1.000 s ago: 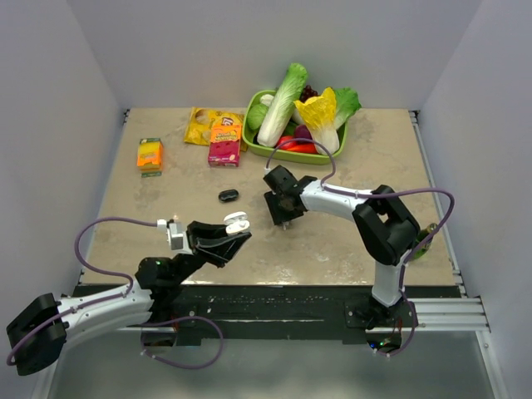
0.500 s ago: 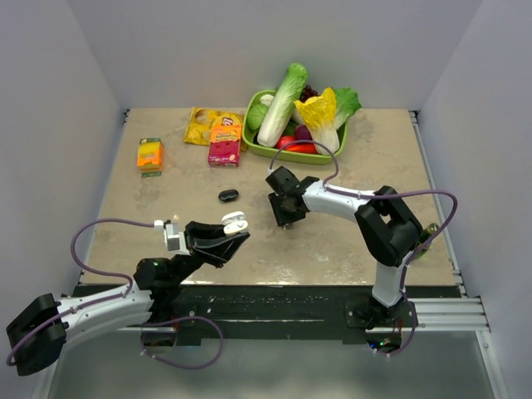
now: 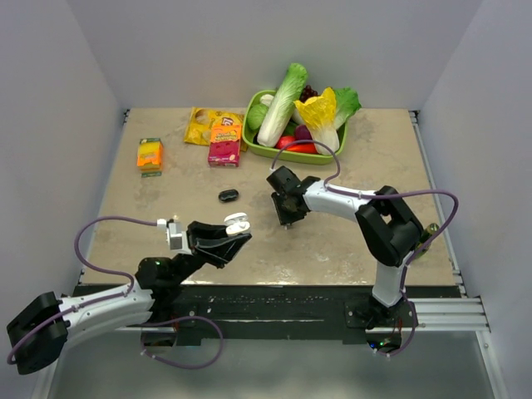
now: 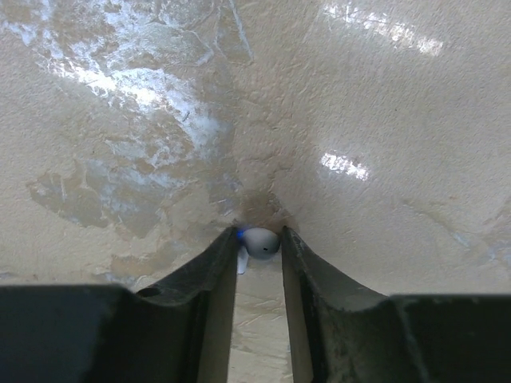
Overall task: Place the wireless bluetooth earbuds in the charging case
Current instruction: Pick up the earbud from the center of the board.
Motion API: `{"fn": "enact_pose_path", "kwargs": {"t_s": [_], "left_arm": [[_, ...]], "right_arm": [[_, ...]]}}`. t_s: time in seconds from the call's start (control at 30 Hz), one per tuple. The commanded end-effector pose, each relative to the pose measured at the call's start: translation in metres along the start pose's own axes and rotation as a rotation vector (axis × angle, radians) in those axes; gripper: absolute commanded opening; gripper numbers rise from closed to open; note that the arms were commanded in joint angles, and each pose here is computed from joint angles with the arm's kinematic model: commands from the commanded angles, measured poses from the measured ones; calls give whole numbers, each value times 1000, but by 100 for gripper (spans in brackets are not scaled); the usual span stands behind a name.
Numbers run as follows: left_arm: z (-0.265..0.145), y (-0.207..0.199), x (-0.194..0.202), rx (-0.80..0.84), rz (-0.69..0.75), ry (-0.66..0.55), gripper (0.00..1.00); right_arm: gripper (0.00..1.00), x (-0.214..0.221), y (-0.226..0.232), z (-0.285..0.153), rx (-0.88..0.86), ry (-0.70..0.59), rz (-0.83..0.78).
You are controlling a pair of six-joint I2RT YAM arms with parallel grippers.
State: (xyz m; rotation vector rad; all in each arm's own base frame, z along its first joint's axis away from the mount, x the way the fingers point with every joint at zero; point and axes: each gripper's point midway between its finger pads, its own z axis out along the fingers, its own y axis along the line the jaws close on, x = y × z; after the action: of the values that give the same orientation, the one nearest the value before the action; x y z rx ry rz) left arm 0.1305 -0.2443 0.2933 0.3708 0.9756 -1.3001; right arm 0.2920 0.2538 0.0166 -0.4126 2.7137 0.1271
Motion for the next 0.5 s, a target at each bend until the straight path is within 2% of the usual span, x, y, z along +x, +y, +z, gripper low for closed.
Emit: {"fn": "enact_pose_path", "kwargs": {"t_s": [0.0,0.2,0.3,0.37,0.47], "left_arm": [[-57,14,47,-39,-20,97,0],[-56,14,48,-42,-20,99,0],[-55,14,49,-41,-19,105,0],[-55,14,49,-41,-17,105,0],[-54,14,48,-39,-14,102,0]], "right_arm": [[29,24,-2,8,0,78,8],[21,29,-2,9,-14,86,6],[7,29,0,6,-25,74,8],[0,22,1,-2,-35,43,19],[0,-1,5,-25,-71,-67,46]]}}
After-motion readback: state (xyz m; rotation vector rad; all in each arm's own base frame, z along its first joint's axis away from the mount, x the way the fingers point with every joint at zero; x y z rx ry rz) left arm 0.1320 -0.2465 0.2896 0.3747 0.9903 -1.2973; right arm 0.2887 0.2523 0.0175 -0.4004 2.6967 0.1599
